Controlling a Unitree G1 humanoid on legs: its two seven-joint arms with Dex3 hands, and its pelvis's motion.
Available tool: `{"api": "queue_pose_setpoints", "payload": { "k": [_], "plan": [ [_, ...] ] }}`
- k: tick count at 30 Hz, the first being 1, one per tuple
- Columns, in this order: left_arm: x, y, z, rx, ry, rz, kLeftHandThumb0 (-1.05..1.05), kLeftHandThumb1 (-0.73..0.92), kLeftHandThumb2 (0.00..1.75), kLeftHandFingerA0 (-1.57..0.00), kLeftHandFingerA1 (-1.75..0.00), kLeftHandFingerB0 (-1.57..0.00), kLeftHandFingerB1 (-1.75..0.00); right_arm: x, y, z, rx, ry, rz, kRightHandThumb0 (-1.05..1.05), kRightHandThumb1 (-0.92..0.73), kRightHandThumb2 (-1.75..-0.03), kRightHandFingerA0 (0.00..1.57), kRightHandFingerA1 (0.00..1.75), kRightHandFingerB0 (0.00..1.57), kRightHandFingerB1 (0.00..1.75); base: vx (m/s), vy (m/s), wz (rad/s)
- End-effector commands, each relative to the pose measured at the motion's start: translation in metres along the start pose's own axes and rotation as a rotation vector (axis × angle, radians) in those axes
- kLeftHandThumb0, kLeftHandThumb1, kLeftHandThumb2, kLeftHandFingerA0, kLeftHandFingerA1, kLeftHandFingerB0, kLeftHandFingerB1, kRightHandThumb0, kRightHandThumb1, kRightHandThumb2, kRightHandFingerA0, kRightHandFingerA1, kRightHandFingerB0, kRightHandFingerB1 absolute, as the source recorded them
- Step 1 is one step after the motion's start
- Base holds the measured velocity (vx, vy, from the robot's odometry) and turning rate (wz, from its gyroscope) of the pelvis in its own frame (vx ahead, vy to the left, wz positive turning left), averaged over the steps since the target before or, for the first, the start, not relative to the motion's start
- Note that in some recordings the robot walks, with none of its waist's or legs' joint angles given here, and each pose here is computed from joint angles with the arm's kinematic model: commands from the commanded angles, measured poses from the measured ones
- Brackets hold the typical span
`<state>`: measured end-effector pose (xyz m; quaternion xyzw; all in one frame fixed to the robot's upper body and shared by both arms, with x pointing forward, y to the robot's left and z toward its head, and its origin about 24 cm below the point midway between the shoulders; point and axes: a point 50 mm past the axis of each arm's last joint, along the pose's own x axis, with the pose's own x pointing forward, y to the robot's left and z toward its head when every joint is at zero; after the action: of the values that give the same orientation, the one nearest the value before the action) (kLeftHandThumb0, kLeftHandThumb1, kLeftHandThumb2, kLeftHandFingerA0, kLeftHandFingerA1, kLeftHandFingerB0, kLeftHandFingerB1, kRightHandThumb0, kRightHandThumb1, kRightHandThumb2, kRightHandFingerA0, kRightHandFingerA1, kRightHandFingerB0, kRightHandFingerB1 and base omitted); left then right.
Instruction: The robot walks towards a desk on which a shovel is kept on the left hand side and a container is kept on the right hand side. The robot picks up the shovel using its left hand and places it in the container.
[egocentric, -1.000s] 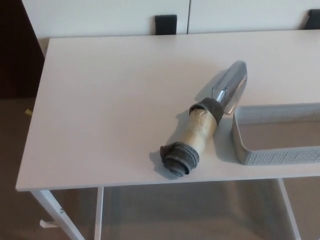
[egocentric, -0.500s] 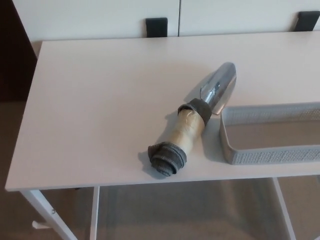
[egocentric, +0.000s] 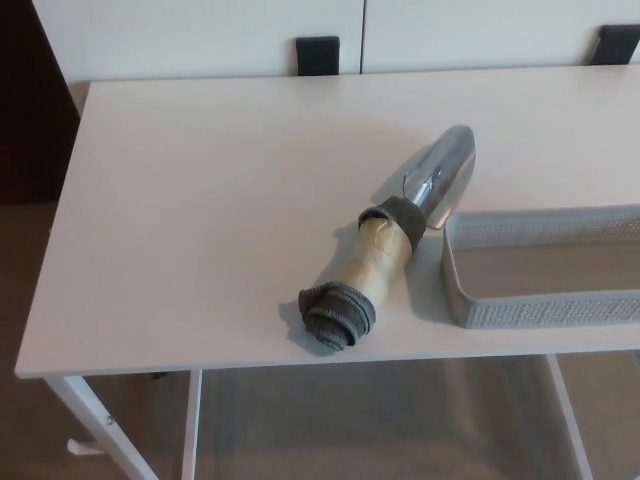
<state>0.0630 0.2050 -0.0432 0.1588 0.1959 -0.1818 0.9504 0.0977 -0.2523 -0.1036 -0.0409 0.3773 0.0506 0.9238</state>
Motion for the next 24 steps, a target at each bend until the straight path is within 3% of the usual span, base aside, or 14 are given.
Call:
{"api": "queue_pose_setpoints", "payload": {
  "k": [1,4,5,7,8,12,14,20,21,22,23,24],
  "plan": [
    [-0.029,-0.022,0.168,0.233,-0.713,-0.450,-0.36,0.63,0.59,-0.38,-0.37,-0.31,-0.33,0.002,-0.010,0.006,0.011,-0.004,-0.008,-0.18,-0.49,-0.60,0.74,0.67,0.57,0.57,0.00,0.000,0.00],
    [-0.032,-0.016,0.205,0.269,-0.842,-0.467,-0.36,0.63,0.59,-0.39,-0.38,-0.34,-0.36,0.006,-0.009,0.015,0.012,-0.019,-0.010,-0.18,-0.51,-0.61,0.71,0.66,0.56,0.57,0.00,0.000,0.00],
    [-0.033,-0.015,0.212,0.278,-0.873,-0.466,-0.40,0.55,0.72,-0.35,-0.47,-0.31,-0.45,0.006,-0.009,0.015,0.008,-0.019,-0.008,-0.13,-0.54,-0.55,0.70,0.62,0.59,0.56,0.00,0.000,0.00],
    [-0.031,-0.007,0.243,0.352,-1.046,-0.412,-0.37,0.54,0.70,-0.39,-0.48,-0.35,-0.46,0.010,-0.007,0.018,-0.029,-0.031,0.001,-0.25,-0.46,-0.64,0.71,0.68,0.57,0.59,0.00,0.000,0.00],
    [-0.027,-0.005,0.253,0.388,-1.099,-0.372,-0.29,0.63,0.59,-0.46,-0.45,-0.38,-0.40,0.011,-0.008,0.020,-0.049,-0.038,0.009,-0.28,-0.49,-0.54,0.73,0.65,0.59,0.54,0.00,0.000,0.00],
    [-0.003,0.010,0.296,0.525,-1.216,-0.195,-0.23,0.57,0.56,-0.53,-0.56,-0.41,-0.40,0.016,-0.007,0.027,-0.006,-0.054,-0.005,-0.14,-0.50,-0.54,0.77,0.65,0.62,0.57,0.00,0.000,0.00],
    [0.007,0.016,0.311,0.527,-1.243,-0.139,-0.29,0.50,0.65,-0.51,-0.57,-0.40,-0.45,0.018,-0.008,0.030,-0.020,-0.064,-0.005,-0.18,-0.49,-0.59,0.75,0.69,0.61,0.60,0.00,0.000,0.00],
    [0.035,0.030,0.338,0.559,-1.231,0.026,-0.35,0.47,0.66,-0.57,-0.50,-0.48,-0.45,0.015,-0.007,0.030,-0.044,-0.061,0.002,-0.19,-0.49,-0.60,0.74,0.67,0.59,0.58,0.00,0.000,0.00],
    [0.044,0.034,0.342,0.640,-1.198,0.106,-0.39,0.51,0.55,-0.61,-0.42,-0.48,-0.36,0.016,-0.006,0.031,-0.041,-0.065,0.010,-0.20,-0.49,-0.61,0.73,0.67,0.59,0.59,0.00,0.000,0.00],
    [0.050,0.036,0.344,0.694,-1.172,0.158,-0.48,0.43,0.71,-0.58,-0.52,-0.44,-0.46,0.016,-0.006,0.032,-0.042,-0.067,0.015,-0.15,-0.52,-0.55,0.73,0.63,0.60,0.55,0.00,0.000,0.00],
    [0.053,0.036,0.345,0.714,-1.159,0.180,-0.48,0.43,0.71,-0.58,-0.52,-0.44,-0.46,0.016,-0.006,0.032,-0.044,-0.068,0.016,-0.15,-0.52,-0.55,0.73,0.63,0.60,0.55,0.00,0.000,0.00],
    [0.066,0.034,0.343,0.790,-1.086,0.251,-0.25,0.45,0.53,-0.62,-0.46,-0.51,-0.39,0.014,-0.006,0.032,-0.051,-0.065,0.015,-0.15,-0.56,-0.54,0.73,0.62,0.59,0.54,0.00,0.000,0.00]
  ]
}}
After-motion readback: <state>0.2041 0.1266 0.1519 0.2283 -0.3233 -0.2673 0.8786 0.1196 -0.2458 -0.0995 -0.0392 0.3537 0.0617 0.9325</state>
